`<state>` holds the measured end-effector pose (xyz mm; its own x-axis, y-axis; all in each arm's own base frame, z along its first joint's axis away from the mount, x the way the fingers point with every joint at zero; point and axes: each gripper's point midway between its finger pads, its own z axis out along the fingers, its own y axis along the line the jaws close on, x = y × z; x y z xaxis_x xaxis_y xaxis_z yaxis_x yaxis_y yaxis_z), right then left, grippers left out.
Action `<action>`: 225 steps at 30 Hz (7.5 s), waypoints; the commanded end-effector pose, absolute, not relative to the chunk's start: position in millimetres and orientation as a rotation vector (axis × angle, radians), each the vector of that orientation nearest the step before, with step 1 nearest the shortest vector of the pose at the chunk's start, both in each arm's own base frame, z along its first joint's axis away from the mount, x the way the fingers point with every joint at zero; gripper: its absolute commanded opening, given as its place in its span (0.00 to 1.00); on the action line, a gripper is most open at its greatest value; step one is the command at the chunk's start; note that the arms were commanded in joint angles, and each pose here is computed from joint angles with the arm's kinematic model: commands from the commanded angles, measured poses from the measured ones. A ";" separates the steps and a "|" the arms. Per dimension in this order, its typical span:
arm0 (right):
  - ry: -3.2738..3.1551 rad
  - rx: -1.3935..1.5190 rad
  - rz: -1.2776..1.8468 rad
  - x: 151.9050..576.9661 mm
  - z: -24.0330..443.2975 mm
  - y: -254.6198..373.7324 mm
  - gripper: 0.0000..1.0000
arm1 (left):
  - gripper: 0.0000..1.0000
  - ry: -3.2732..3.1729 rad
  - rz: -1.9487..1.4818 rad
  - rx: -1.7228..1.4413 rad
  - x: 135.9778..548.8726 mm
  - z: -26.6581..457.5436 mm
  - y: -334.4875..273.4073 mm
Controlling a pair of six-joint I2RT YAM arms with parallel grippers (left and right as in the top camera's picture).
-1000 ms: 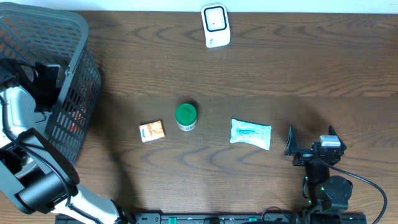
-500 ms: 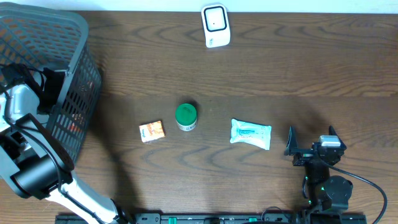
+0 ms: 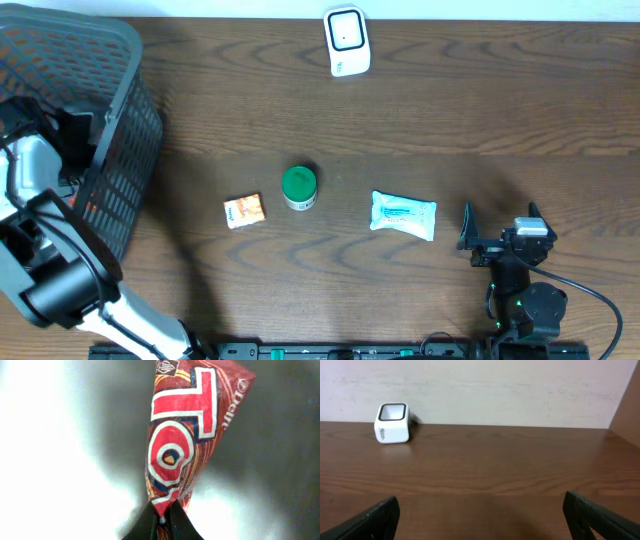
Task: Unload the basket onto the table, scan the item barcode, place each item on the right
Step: 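Lift the TOP bar out of the basket and carry it over the bottle, then hold the TOP bar in front of the white scanner with the left gripper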
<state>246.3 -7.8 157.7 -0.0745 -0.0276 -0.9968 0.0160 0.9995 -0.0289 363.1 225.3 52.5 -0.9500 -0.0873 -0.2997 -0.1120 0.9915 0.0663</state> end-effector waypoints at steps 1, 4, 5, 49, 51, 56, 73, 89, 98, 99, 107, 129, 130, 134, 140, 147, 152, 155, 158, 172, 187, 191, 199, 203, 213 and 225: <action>1.648 0.020 -0.038 246.2 156.1 -11.6 0.99 | 0.08 2.643 0.328 -0.279 369.7 139.1 247.0; 1.648 0.019 -0.037 246.2 156.2 -11.5 0.99 | 0.07 2.461 0.389 -0.345 370.6 203.3 247.6; 1.648 0.019 -0.037 246.2 156.2 -11.5 0.99 | 0.07 2.402 0.404 -0.363 369.0 223.4 246.5; 1.648 0.020 -0.038 246.2 156.2 -11.6 0.99 | 0.07 2.349 -1.953 0.553 288.9 254.4 -258.1; 1.648 0.020 -0.038 246.2 156.2 -11.6 0.99 | 0.07 2.364 -2.040 0.527 290.5 242.8 -264.2; 1.648 0.019 -0.037 246.2 156.2 -11.5 0.99 | 0.07 2.373 -2.269 0.427 295.0 218.9 -274.7; 1.648 0.020 -0.038 246.2 156.1 -11.6 0.99 | 0.07 2.648 -2.386 -0.001 301.7 186.3 -278.3; 1.648 0.020 -0.038 246.2 156.2 -11.6 0.99 | 0.07 3.054 -2.350 -1.415 302.5 186.2 -277.4; 1.648 0.020 -0.038 246.2 156.1 -11.6 0.99 | 0.07 3.064 -2.291 -1.683 303.3 186.4 -276.6; 1.648 0.019 -0.037 246.2 156.1 -11.5 0.99 | 0.08 3.061 -2.290 -1.696 303.8 186.4 -276.0; 1.648 0.020 -0.038 246.2 156.2 -11.6 0.99 | 0.08 2.986 -2.313 -1.739 315.5 186.6 -262.5; 1.648 0.019 -0.037 246.2 156.1 -11.5 0.99 | 0.07 2.860 -2.325 -1.576 337.3 180.0 -234.3; 1.648 0.020 -0.038 246.2 156.2 -11.6 0.99 | 0.07 2.860 -2.326 -1.574 337.4 180.0 -234.1; 1.648 0.020 -0.038 246.2 156.2 -11.6 0.99 | 0.07 2.850 -2.347 -1.444 338.3 180.2 -233.0; 1.648 0.020 -0.038 246.2 156.1 -11.6 0.99 | 0.07 2.794 -2.424 -1.380 342.5 186.6 -226.3; 1.648 0.020 -0.038 246.2 156.2 -11.6 0.99 | 0.07 2.725 -2.403 -1.126 351.6 183.1 -212.2; 1.648 0.020 -0.038 246.2 156.2 -11.6 0.99 | 0.07 2.834 -2.087 -1.144 356.6 151.3 -207.2; 1.648 0.019 -0.037 246.2 156.2 -11.5 0.99 | 0.07 2.823 -2.042 -1.037 363.7 147.4 -207.4; 1.648 0.020 -0.038 246.2 156.2 -11.7 0.99 | 0.07 2.789 -1.908 -0.792 380.4 139.1 -209.0; 1.648 0.019 -0.037 246.2 156.1 -11.5 0.99 | 0.07 2.637 -1.045 -0.033 426.4 108.6 -255.5; 1.649 0.019 -0.037 246.2 155.9 -11.5 0.99 | 0.07 2.300 -0.532 -0.047 506.0 136.9 -225.7; 1.648 0.019 -0.037 246.2 156.0 -11.5 0.99 | 0.07 2.275 -0.449 -0.034 519.8 134.3 -220.0; 1.648 0.019 -0.038 246.2 156.0 -11.6 0.99 | 0.07 2.265 -0.451 -0.019 561.0 122.6 -237.8; 1.648 0.019 -0.037 246.2 156.0 -11.5 0.99 | 0.07 2.274 -0.447 -0.020 578.3 112.9 -244.2; 1.648 0.020 -0.038 246.2 156.0 -11.7 0.99 | 0.07 2.259 -0.473 -0.005 597.9 98.6 -266.9; 1.649 0.020 -0.038 246.2 155.9 -11.6 0.99 | 0.07 2.189 -0.508 -0.026 608.3 110.0 -270.5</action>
